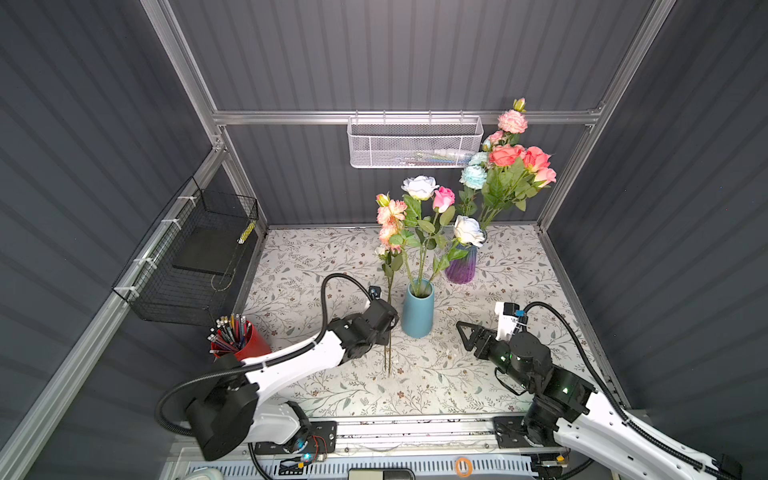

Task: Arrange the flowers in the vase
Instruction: 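Lower left gripper onto the white rose and pink rosebud stems on the table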

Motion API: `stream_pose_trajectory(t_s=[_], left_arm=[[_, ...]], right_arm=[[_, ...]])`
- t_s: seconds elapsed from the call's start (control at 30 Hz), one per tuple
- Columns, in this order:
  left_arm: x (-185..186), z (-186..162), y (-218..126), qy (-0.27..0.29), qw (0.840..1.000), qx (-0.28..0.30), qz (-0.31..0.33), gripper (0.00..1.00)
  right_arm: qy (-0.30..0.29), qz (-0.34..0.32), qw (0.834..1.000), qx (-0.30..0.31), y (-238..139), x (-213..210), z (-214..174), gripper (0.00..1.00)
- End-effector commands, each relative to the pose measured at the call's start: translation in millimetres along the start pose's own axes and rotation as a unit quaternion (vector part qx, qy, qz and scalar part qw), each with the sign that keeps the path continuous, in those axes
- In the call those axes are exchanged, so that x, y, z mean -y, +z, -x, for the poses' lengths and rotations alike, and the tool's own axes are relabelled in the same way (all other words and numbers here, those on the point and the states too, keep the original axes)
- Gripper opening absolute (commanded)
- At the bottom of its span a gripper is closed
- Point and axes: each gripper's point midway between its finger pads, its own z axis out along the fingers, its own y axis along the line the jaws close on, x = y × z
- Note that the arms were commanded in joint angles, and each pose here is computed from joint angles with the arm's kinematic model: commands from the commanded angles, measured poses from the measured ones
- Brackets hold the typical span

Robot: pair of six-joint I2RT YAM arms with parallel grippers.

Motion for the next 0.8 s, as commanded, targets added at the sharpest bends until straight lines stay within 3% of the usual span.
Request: stream_pose_trajectory(t_s=[0.0, 0.2, 0.43, 0.53, 0.77], left_arm=[[9, -12, 13, -0.027, 0.998, -0.052, -0.008, 0.38], [14, -45, 30, -0.036, 0.992, -0.115, -0.022, 0.32], [14, -53, 35, -0.034, 0.991, -0.127, -0.022, 0.32], [10, -55, 41, -0.019, 0.99, -0.137, -0.001, 0.32], [-5, -66, 54, -0.005, 0.986, -0.157, 0.051, 0.18]], right_arm=[[0.004, 0.002, 1.0, 0.01, -5, -5, 9, 0.71], [0.005, -0.004, 1.0, 0.011, -5, -1, 8, 0.71], [0.006, -0.002, 1.0, 0.005, 0, -3, 6, 0.71], [0.005, -0.003, 1.0, 0.003, 1, -3, 5, 0.71], [0.008, -0.008, 1.0, 0.006, -2, 2, 4, 0.71]])
